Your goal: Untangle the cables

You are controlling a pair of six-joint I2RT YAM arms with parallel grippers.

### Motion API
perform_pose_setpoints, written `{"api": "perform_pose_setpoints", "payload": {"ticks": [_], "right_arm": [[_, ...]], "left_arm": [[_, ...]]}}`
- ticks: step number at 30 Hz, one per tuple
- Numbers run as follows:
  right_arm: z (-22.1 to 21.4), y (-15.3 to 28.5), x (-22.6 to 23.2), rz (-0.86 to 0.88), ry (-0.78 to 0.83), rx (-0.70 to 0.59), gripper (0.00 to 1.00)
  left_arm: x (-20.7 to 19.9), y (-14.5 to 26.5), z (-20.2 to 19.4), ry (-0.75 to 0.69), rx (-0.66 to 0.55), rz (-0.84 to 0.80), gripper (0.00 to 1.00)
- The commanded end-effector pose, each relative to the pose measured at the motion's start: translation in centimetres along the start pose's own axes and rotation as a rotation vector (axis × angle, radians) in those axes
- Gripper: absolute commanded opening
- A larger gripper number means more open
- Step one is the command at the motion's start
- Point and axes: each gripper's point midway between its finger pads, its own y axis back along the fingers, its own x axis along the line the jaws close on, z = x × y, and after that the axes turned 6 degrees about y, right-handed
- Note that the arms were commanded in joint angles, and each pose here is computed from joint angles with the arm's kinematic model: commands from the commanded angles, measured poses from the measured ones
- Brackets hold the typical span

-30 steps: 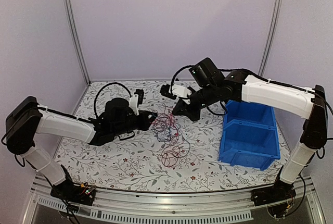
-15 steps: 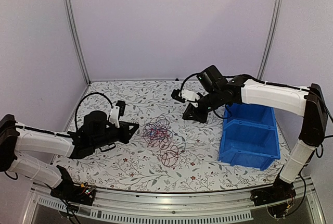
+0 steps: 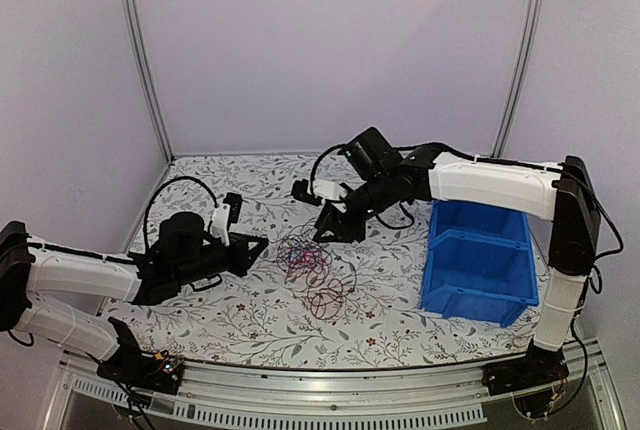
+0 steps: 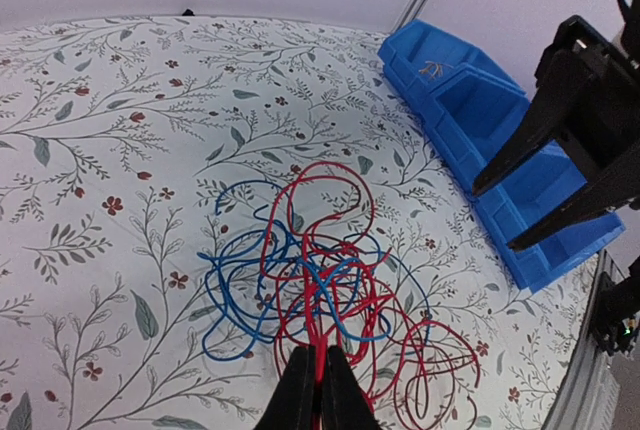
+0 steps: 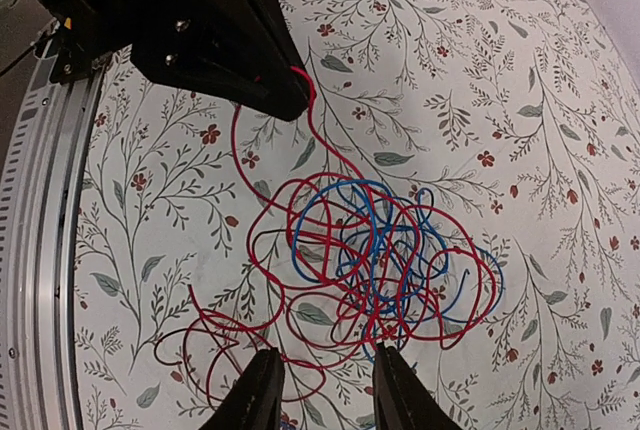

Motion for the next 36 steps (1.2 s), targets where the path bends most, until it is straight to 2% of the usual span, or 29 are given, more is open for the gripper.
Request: {"api": "perform_pose_setpoints", "payload": {"ticks": [1,7,21,29,32,36], "right_arm": [[0.9,-2.0,-1.0,0.024,-0.011,-0.013,0.32],[0.4,-4.4,-0.9,0.076,-0.045,0.0,0.31],[-0.4,-6.9,-1.4,0.1,-0.055,0.005,0.27],[-0.5,-8.0,-1.6,0.112,-0.062,0.006,0.2],[-0.7,-8.1,-1.5,0.116,-0.064,0.009,0.12],[-0.4,-7.5,-1.5,0.111,-0.066,0.003,0.08]], "left_arm": [[-1.0,0.1,0.3,-0.009,-0.006,-0.054,0.0],[-1.8,0.1,0.5,-0.008,-0.006,-0.088,0.0],[-2.4,-0.2,-0.3,-0.014,0.013,-0.118,0.0],[-2.7,-0.4,-0.6,-0.015,0.02,-0.126,0.0],[-2.7,-0.5,-0.6,-0.016,0.022,-0.123,0.0],[-2.5,-0.6,-0.9,-0.015,0.031,-0.115,0.0]]}}
